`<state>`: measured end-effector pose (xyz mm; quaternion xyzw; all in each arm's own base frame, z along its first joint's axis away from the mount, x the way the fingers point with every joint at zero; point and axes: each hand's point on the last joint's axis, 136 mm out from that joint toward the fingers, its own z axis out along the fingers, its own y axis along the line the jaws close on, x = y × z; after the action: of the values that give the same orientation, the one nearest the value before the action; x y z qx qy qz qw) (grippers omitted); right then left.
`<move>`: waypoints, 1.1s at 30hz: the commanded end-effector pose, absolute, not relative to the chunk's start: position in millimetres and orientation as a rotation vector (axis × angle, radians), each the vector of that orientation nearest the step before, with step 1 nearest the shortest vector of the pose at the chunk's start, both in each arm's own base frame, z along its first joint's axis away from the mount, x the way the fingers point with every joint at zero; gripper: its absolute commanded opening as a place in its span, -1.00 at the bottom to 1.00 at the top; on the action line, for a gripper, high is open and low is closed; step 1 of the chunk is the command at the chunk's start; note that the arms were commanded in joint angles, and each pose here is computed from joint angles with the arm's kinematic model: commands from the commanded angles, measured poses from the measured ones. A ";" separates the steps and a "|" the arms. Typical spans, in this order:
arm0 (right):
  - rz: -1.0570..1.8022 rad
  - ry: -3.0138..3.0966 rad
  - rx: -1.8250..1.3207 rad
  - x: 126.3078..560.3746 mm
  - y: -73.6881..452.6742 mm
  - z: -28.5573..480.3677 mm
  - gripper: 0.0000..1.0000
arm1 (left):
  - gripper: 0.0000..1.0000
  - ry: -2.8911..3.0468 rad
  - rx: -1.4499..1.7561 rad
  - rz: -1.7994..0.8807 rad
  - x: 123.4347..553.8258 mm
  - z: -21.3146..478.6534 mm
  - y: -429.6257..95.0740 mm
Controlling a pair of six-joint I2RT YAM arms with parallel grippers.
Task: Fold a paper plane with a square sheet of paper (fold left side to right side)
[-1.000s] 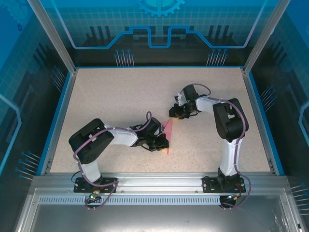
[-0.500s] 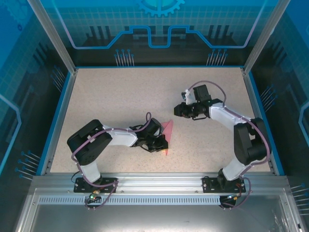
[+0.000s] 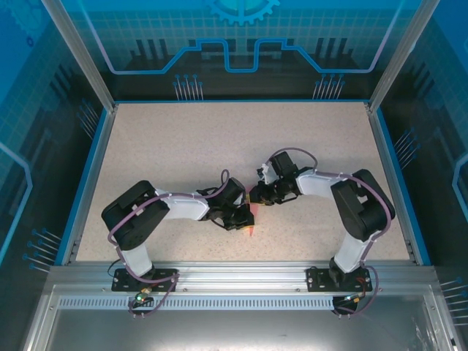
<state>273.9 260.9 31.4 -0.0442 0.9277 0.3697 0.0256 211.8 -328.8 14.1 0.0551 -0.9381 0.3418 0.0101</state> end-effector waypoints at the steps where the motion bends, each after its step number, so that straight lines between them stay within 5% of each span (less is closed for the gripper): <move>1: 1.058 2.968 -0.087 266.7 258.7 9.6 -0.60 | -0.81 -2.962 0.118 0.970 204.9 16.5 -319.5; 13: 0.977 3.045 -0.066 259.8 249.5 -7.9 -0.61 | -0.57 -2.867 0.003 1.187 207.4 73.3 -347.7; 33: 0.945 3.064 -0.070 258.0 246.1 -11.9 -0.61 | -0.38 -2.763 0.058 1.072 186.8 30.7 -343.2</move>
<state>271.9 258.4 12.2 -0.0294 0.9397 0.3408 -0.0039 201.5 -344.2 41.0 0.0186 -0.9293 0.3648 0.0551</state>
